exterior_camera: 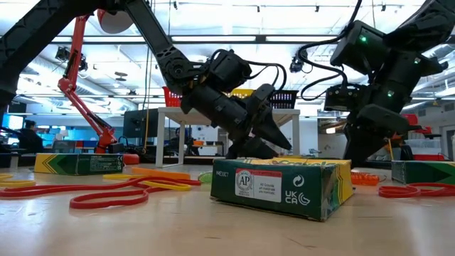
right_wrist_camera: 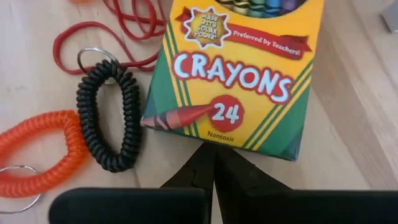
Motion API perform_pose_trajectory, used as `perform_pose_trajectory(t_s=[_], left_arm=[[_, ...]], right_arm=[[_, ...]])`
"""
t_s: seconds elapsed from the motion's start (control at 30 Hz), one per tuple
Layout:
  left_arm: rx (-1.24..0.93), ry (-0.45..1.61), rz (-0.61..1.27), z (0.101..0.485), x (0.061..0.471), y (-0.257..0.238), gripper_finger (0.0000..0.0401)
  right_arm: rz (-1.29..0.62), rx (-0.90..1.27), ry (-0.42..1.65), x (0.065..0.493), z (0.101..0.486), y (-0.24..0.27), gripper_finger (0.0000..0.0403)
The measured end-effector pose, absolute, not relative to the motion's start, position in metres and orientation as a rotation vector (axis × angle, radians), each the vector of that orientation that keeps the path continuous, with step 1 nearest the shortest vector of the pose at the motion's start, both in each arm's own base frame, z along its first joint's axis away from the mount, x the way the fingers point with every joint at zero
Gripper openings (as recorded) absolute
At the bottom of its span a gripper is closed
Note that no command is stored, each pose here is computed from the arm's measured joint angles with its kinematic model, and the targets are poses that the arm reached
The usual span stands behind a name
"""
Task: Pick & Place Office Desk Supplies
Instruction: Put the yellow crayon box into the black bin on the shelf
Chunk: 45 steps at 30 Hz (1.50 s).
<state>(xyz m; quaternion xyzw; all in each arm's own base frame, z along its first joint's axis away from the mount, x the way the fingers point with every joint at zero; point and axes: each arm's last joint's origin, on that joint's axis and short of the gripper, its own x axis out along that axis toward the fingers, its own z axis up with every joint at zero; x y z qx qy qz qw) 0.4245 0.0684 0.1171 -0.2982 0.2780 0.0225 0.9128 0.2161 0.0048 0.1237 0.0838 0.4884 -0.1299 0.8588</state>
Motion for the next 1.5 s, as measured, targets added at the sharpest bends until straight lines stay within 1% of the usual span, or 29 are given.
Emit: perform_pose_trajectory(t_s=[0.2, 0.53, 1.0, 1.33, 1.5], left_arm=[[-0.602, 0.571, 0.019, 0.118, 0.425, 0.067, 0.0185], [-0.600, 0.529, -0.030, 0.123, 0.428, 0.061, 0.0160], [-0.589, 0.456, -0.083, 0.132, 0.432, 0.061, 0.0160], [-0.572, 0.370, -0.173, 0.144, 0.436, 0.058, 0.0160], [-0.547, 0.360, -0.172, 0.145, 0.437, 0.055, 0.0160]], right_arm=[[-0.272, 0.177, 1.028, 0.216, 0.124, 0.005, 0.0014], [-0.273, 0.174, 1.034, 0.215, 0.123, 0.005, 0.0014], [-0.275, 0.168, 1.038, 0.215, 0.123, 0.005, 0.0014], [-0.280, 0.160, 1.032, 0.215, 0.123, 0.005, 0.0014], [-0.278, 0.160, 1.020, 0.216, 0.123, 0.005, 0.0014]])
